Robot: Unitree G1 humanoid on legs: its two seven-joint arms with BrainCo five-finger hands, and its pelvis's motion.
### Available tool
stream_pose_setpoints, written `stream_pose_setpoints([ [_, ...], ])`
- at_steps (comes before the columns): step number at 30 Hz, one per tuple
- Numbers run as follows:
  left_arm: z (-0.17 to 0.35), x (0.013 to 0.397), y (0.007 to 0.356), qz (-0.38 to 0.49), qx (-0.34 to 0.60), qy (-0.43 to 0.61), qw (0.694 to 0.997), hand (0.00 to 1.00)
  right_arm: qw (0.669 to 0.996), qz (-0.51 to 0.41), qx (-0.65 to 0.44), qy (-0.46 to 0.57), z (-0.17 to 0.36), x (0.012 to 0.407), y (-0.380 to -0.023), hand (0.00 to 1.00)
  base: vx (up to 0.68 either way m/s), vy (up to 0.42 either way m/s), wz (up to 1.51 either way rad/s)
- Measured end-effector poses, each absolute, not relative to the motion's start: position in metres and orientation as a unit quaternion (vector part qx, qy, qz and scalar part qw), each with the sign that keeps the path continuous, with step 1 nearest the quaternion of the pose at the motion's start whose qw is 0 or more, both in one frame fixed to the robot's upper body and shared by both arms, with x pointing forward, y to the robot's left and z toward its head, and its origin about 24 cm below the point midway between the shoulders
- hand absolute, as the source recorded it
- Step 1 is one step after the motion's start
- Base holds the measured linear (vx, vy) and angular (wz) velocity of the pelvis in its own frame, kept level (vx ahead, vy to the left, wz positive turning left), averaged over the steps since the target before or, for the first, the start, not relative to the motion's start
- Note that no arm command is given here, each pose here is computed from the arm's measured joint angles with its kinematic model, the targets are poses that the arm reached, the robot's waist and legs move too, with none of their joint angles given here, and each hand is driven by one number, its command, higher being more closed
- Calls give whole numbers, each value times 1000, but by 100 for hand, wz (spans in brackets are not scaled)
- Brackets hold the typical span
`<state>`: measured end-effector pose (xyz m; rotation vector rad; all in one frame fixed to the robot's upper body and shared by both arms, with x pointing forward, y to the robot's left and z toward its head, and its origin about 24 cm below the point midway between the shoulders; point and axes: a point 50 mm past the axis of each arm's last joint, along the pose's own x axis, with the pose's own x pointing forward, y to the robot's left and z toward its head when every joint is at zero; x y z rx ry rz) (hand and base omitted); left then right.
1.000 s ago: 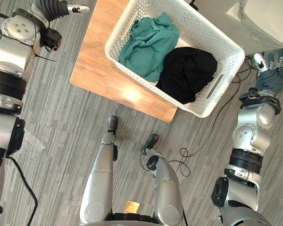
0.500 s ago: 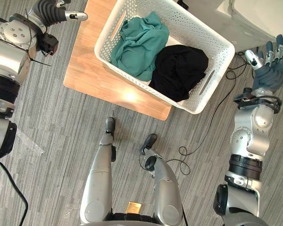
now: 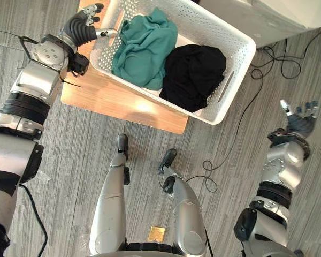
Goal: Pick up the laundry basket with both hands and put the clothes into the washing machine.
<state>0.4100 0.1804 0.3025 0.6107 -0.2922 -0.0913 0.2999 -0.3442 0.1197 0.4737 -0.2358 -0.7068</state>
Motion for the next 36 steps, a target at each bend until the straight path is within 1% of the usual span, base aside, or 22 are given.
stream_pose_setpoints([
  [4, 312, 412, 187, -11, 330, -137, 934, 0, 909, -300, 267, -112, 114, 308, -330, 0, 46, -27, -6],
  [8, 330, 410, 185, 5, 343, -158, 926, 0, 915, -247, 298, -119, 118, 318, -313, 0, 62, -24, -1],
  [10, 337, 408, 184, 10, 349, -166, 922, 0, 918, -213, 308, -134, 126, 321, -303, 0, 75, -6, -4],
  [14, 339, 408, 184, 13, 357, -169, 918, 0, 920, -180, 307, -166, 139, 323, -290, 0, 60, -4, -3],
  [18, 348, 406, 181, 15, 362, -180, 915, 0, 921, -169, 302, -178, 144, 320, -285, 0, 46, -14, -3],
  [21, 353, 405, 178, 20, 385, -183, 904, 0, 923, -166, 297, -180, 144, 316, -284, 0, 44, -1, -7],
  [25, 349, 407, 175, 22, 442, -167, 881, 0, 924, -162, 298, -174, 141, 317, -280, 0, 43, 8, -8],
  [26, 348, 407, 174, 23, 451, -165, 877, 0, 921, -158, 311, -175, 140, 317, -277, 0, 38, 1, -5],
  [31, 348, 407, 175, 30, 462, -160, 872, 0, 911, -139, 333, -197, 147, 317, -269, 0, 31, -6, -4],
  [36, 348, 407, 176, 37, 464, -157, 871, 0, 914, -119, 330, -203, 153, 318, -261, 0, 40, 2, -7],
])
